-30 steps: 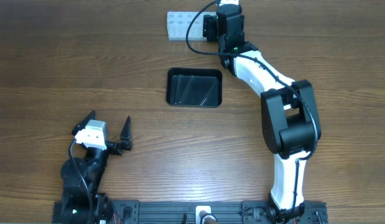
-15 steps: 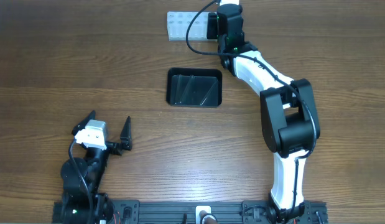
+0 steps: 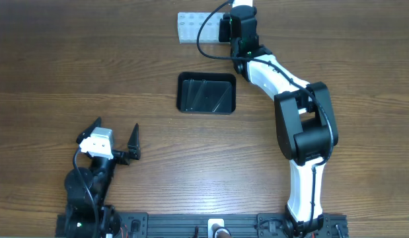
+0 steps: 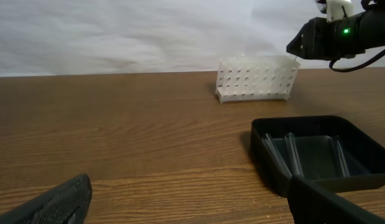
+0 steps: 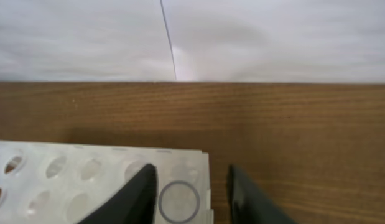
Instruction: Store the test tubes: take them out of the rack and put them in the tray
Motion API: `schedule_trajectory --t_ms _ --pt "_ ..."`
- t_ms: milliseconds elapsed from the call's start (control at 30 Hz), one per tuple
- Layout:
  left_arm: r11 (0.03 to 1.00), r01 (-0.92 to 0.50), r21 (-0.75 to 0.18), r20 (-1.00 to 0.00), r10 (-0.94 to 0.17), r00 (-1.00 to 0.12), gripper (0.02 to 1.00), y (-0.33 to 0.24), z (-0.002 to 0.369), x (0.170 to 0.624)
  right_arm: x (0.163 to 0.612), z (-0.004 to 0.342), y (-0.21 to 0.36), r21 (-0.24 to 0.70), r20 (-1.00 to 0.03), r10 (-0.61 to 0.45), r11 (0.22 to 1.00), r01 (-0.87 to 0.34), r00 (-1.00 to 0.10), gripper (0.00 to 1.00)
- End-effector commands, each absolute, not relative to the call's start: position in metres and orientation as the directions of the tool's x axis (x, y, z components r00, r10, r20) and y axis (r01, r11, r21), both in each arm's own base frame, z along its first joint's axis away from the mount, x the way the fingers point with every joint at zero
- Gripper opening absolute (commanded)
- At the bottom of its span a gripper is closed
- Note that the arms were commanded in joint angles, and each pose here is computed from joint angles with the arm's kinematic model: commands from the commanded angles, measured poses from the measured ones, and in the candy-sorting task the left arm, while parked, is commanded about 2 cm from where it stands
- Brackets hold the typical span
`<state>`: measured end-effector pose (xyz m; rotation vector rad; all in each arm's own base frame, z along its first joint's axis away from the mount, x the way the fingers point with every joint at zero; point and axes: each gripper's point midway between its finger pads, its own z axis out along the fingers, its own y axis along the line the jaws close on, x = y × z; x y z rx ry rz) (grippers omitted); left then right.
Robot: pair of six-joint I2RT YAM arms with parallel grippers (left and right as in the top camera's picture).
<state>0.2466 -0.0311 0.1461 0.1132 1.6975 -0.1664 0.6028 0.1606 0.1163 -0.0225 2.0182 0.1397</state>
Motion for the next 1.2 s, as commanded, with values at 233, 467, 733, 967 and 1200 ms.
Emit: schedule_trajectory --t_ms 233,467,733,967,1200 --pt "0.984 0.169 -0.054 -0.990 -0.031 -0.136 0.998 -0.031 0.144 0.246 0.603 0.108 0.161 0.100 -0.893 0.052 0.991 -0.085 -0.448 0.213" --pt "0.984 0.169 -0.054 -0.990 -0.031 -0.136 1.000 -0.031 0.144 0.246 0.603 0.108 0.161 0.100 -0.893 0.052 0.991 -0.085 -0.448 0.112" --pt "0.984 0.169 -0.054 -0.990 -0.031 -0.136 0.998 -0.031 0.144 0.246 0.603 0.108 0.161 0.117 -0.891 0.071 0.990 -0.077 -0.448 0.066" --pt "0.984 0.169 -0.055 -0.990 -0.032 -0.136 1.000 -0.031 0.144 0.246 0.602 0.128 0.167 0.124 -0.904 0.075 0.988 -0.089 -0.421 0.051" --pt "0.984 0.169 -0.055 -0.990 -0.032 -0.136 1.000 -0.031 0.144 0.246 0.591 0.216 0.172 0.104 -0.956 0.071 0.989 -0.105 -0.286 0.042"
